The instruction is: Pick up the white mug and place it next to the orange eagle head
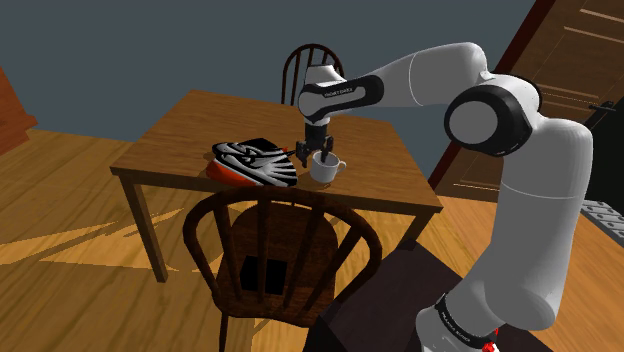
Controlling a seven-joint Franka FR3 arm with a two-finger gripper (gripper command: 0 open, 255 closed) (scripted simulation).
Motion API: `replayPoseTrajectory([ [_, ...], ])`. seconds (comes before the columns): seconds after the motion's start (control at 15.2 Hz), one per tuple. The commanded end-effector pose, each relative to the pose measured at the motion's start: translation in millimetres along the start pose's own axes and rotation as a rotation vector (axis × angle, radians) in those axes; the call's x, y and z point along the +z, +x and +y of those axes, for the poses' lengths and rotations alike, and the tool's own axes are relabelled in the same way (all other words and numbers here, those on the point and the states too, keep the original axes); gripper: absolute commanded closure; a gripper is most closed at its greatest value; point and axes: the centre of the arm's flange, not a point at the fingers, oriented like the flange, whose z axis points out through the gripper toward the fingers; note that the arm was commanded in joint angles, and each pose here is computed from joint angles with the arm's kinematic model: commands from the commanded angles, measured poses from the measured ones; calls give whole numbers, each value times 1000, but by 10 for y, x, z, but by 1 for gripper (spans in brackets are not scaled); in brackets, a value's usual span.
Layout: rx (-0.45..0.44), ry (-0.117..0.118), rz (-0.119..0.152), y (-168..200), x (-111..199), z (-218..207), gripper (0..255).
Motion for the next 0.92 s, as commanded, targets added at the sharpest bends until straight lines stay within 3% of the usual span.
replayPoseTrajectory([
  [0.0, 0, 0, 0, 0, 0, 0, 0],
  [0.13, 0, 0, 0, 0, 0, 0, 0],
  [0.4, 0, 0, 0, 0, -500, 0, 0],
  [0.86, 0, 0, 0, 0, -500, 0, 0],
])
